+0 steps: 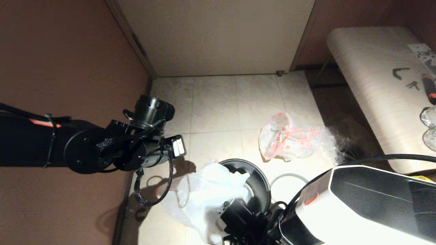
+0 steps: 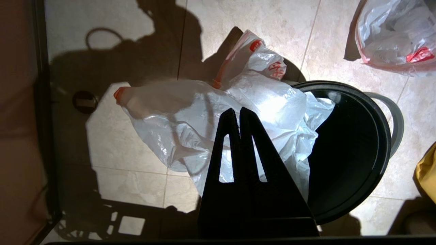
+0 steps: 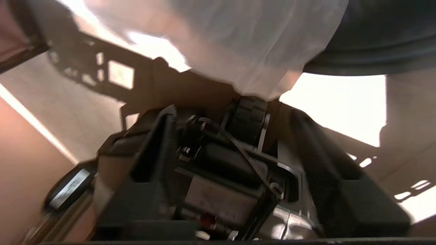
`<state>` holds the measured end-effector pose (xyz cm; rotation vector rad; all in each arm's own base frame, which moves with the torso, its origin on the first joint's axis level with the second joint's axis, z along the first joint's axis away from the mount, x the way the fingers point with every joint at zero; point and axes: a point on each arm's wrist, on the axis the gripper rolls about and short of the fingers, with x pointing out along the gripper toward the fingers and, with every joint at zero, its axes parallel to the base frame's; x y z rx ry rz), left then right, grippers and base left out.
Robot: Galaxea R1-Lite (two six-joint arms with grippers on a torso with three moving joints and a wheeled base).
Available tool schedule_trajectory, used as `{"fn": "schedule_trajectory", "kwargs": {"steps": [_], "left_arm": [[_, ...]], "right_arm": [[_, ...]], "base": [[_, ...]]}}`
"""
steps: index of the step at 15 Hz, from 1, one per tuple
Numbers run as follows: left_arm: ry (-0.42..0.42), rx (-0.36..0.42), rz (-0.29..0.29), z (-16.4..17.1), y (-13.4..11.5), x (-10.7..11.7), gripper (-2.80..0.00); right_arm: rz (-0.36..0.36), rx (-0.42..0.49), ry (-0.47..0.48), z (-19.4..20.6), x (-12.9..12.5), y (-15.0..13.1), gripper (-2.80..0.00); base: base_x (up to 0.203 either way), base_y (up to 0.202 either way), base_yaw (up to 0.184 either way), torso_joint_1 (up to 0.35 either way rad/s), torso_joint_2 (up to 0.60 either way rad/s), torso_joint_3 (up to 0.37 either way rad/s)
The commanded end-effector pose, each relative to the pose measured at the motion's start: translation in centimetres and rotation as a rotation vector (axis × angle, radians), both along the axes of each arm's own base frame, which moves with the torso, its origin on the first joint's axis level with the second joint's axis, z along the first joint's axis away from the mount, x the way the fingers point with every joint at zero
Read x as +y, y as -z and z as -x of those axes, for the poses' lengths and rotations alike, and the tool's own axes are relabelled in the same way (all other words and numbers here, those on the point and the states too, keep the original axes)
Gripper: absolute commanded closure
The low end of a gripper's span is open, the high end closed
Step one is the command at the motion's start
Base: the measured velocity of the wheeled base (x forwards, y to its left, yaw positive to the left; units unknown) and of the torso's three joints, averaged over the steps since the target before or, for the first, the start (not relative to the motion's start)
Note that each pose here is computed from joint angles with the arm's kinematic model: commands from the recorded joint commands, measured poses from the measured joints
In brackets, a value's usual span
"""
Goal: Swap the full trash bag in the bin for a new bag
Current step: Put the new garbage bag on the trash can
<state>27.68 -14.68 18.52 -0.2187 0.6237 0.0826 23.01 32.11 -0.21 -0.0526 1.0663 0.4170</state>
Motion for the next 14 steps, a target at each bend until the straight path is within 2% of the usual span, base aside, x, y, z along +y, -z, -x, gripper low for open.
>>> {"fn": "schedule_trajectory", "kwargs": {"steps": [1, 6, 11, 12, 14], "left_arm": [[-0.004, 0.011, -0.006, -0.2, 0.4, -0.1, 0.00], [-0.003, 0.014, -0.008, -0.3, 0.5, -0.2, 0.00], [0.002, 0.017, -0.008, -0.3, 0.7, -0.3, 0.00], [0.002, 0.017, -0.008, -0.3, 0.7, -0.3, 0.00], [0.002, 0.017, -0.008, -0.3, 0.6, -0.3, 0.00]], "right_arm": [[0.030, 0.000, 0.011, -0.3, 0.5, 1.7, -2.80], [0.054, -0.034, 0.042, -1.1, 0.9, 2.6, -2.80], [0.014, -0.108, 0.057, -2.4, 1.8, 3.2, -2.80], [0.016, -0.113, 0.059, -2.4, 1.9, 3.3, 0.00], [0.017, -0.118, 0.056, -2.6, 2.2, 3.4, 0.00]], "base": [[0.000, 0.000, 0.000, 0.000, 0.00, 0.000], [0.000, 0.000, 0.000, 0.000, 0.00, 0.000], [0.000, 0.000, 0.000, 0.000, 0.00, 0.000], [0.000, 0.000, 0.000, 0.000, 0.00, 0.000], [0.000, 0.000, 0.000, 0.000, 0.00, 0.000]]}}
